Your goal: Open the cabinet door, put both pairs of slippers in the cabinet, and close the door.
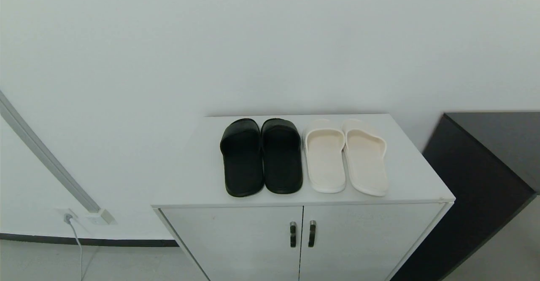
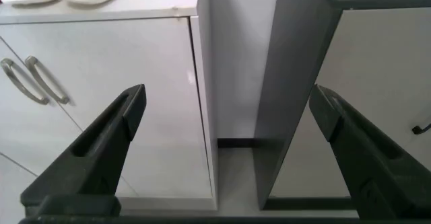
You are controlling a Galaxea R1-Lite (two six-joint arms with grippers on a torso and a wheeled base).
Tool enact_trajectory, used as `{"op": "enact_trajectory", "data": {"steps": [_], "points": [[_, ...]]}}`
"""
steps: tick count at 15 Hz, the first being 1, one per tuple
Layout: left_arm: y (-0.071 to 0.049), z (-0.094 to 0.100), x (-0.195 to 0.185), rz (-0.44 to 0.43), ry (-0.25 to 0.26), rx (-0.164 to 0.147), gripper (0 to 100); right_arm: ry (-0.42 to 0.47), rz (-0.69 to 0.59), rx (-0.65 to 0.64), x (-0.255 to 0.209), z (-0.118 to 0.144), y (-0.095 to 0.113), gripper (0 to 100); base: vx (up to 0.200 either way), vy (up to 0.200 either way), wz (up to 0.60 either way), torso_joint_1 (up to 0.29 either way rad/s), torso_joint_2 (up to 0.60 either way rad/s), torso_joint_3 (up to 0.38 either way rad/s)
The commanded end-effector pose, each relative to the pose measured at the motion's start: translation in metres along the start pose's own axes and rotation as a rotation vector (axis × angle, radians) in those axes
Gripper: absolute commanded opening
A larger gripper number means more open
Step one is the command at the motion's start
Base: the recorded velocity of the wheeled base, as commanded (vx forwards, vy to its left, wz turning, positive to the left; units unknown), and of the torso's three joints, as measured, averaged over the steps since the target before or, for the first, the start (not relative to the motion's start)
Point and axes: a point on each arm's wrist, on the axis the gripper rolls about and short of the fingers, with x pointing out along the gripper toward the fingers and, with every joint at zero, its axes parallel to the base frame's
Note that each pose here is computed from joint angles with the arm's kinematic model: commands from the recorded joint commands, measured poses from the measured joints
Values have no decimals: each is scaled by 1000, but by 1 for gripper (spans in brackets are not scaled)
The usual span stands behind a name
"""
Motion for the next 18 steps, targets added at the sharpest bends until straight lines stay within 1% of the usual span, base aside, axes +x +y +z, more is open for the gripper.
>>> {"op": "enact_trajectory", "data": {"steps": [1, 2, 3, 4, 5, 6, 7, 8, 9, 10, 12, 13, 15, 16, 17, 18], "points": [[0, 0, 0, 1, 1, 0, 0, 37, 1, 0, 3, 1, 0, 100, 0, 0, 0, 0, 0, 0], [0, 0, 0, 1, 1, 1, 0, 42, 1, 0, 3, 1, 0, 100, 0, 0, 0, 0, 0, 0], [0, 0, 0, 1, 1, 0, 0, 27, 3, -17, 2, 2, 0, 100, 0, 0, 0, 0, 0, 0], [0, 0, 0, 1, 1, 1, 0, -59, -12, -51, -2, 15, 0, 100, 0, 0, 0, 0, 0, 0], [0, 0, 0, 1, 1, 3, 0, -184, 0, 27, -14, 66, 1, 100, 0, 0, 0, 0, 0, 0], [0, 0, 0, 1, 1, 3, 0, -147, 25, 74, -14, 91, 1, 100, 0, 0, 0, 0, 0, 0], [0, 0, 0, 2, 1, 3, 0, -81, 69, 58, -9, 100, 2, 100, 0, 0, 0, 0, 0, 0], [0, 0, 0, 2, 1, 3, 0, 38, 138, 54, 9, 102, 3, 100, 0, 0, 0, 0, 0, 0], [0, 0, 0, 2, 1, 3, 0, 118, 179, 60, 25, 103, 4, 100, 0, 0, 0, 0, 0, 0], [0, 0, 0, 2, 1, 4, 0, 168, 212, 70, 43, 107, 5, 100, 0, 0, 0, 0, 0, 0], [0, 0, 0, 2, 1, 9, 0, 175, 277, 96, 79, 119, 10, 100, 0, 0, 0, 0, 0, 0], [0, 0, 0, 2, 1, 9, 0, 191, 285, 112, 92, 123, 15, 100, 0, 0, 0, 0, 0, 0], [0, 0, 0, 1, 1, 9, 0, 236, 320, 133, 107, 129, 32, 100, 0, 0, 0, 0, 0, 0], [0, 0, 0, 1, 1, 10, 0, 269, 341, 152, 117, 134, 53, 100, 0, 0, 0, 0, 0, 0], [0, 0, 0, 1, 1, 10, 0, 286, 328, 164, 130, 140, 90, 100, 0, 0, 0, 0, 0, 0], [0, 0, 0, 1, 1, 10, 0, 280, 322, 165, 134, 142, 102, 100, 0, 0, 0, 0, 0, 0]]}}
